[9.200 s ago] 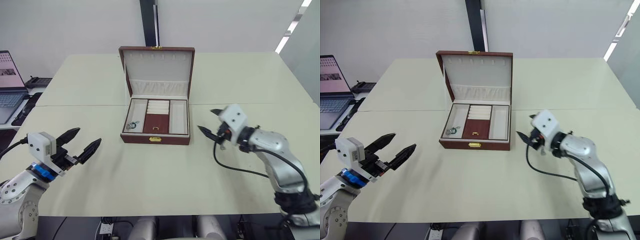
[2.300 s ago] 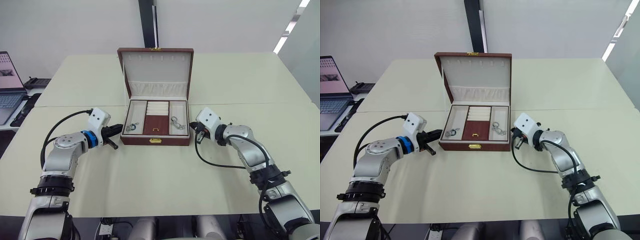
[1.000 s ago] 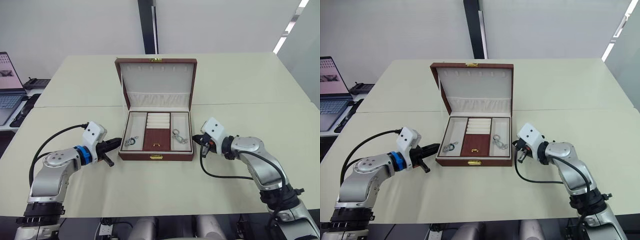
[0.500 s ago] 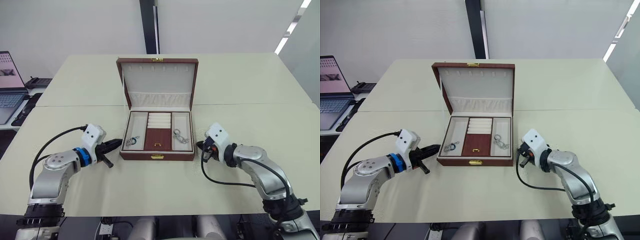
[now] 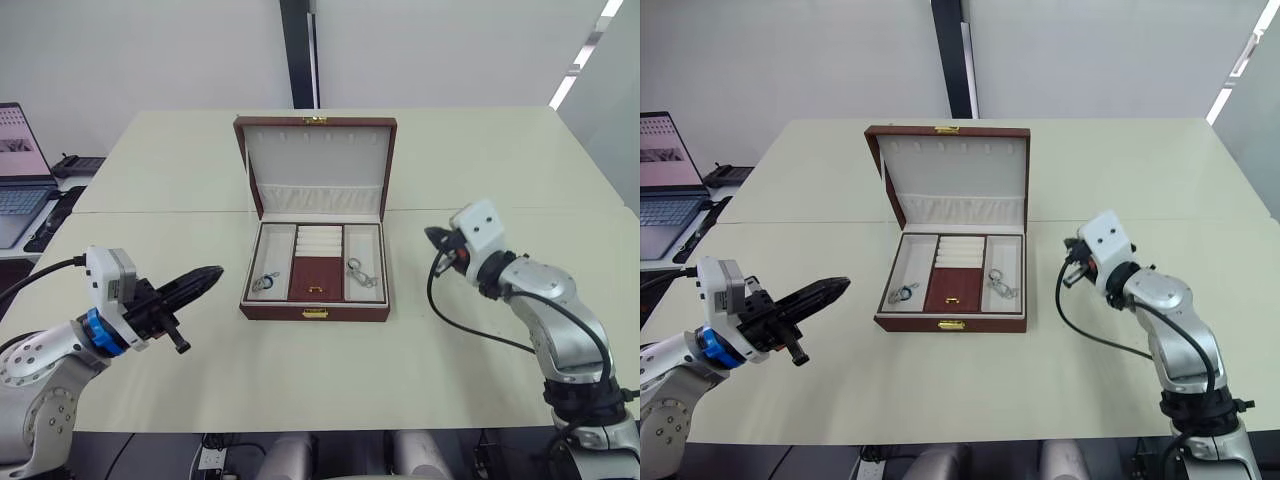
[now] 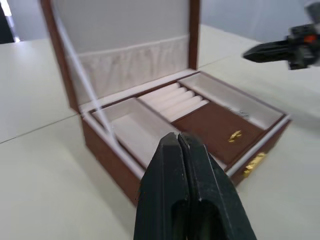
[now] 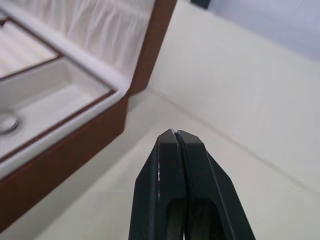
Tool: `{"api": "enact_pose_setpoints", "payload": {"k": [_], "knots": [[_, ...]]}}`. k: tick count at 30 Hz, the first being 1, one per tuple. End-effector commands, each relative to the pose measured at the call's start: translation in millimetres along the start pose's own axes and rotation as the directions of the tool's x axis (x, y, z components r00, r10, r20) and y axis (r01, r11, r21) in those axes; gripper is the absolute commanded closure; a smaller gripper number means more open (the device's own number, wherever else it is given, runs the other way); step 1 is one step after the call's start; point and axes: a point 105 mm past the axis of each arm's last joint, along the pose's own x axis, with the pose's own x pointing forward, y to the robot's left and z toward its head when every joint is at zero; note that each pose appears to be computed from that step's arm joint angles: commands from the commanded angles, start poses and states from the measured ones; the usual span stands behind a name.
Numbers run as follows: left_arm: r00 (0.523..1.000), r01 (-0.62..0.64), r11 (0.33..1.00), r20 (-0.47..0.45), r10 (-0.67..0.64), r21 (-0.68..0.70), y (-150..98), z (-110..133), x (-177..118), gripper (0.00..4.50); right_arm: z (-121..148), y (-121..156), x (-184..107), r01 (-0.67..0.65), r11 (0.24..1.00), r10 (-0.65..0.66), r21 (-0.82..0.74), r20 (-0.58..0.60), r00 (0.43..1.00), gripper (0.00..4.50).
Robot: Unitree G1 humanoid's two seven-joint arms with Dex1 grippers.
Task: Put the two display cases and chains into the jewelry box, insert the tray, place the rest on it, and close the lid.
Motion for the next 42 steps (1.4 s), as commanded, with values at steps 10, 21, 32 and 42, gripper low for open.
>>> {"api": "enact_pose_setpoints", "payload": {"k": [10,21,32,42], "knots": [[0.996,0.042,0.999,0.083,-0.045,0.033,-31,25,13,4.50,35,-60,45,0.141,0.972,-0.156,0.191,0.067,0.985,4.49],[0.992,0.042,0.998,0.121,-0.048,0.054,-41,36,21,4.50,72,-55,97,-0.093,0.979,0.071,0.182,0.125,0.990,4.49],[0.992,0.046,0.997,0.111,-0.053,0.066,-40,41,23,4.50,97,-21,106,-0.331,0.931,0.288,0.155,0.246,0.925,4.49],[0.996,0.040,0.998,0.082,-0.044,0.056,-36,38,15,4.50,102,-11,96,-0.413,0.904,0.370,0.109,0.282,0.885,4.49]]}}
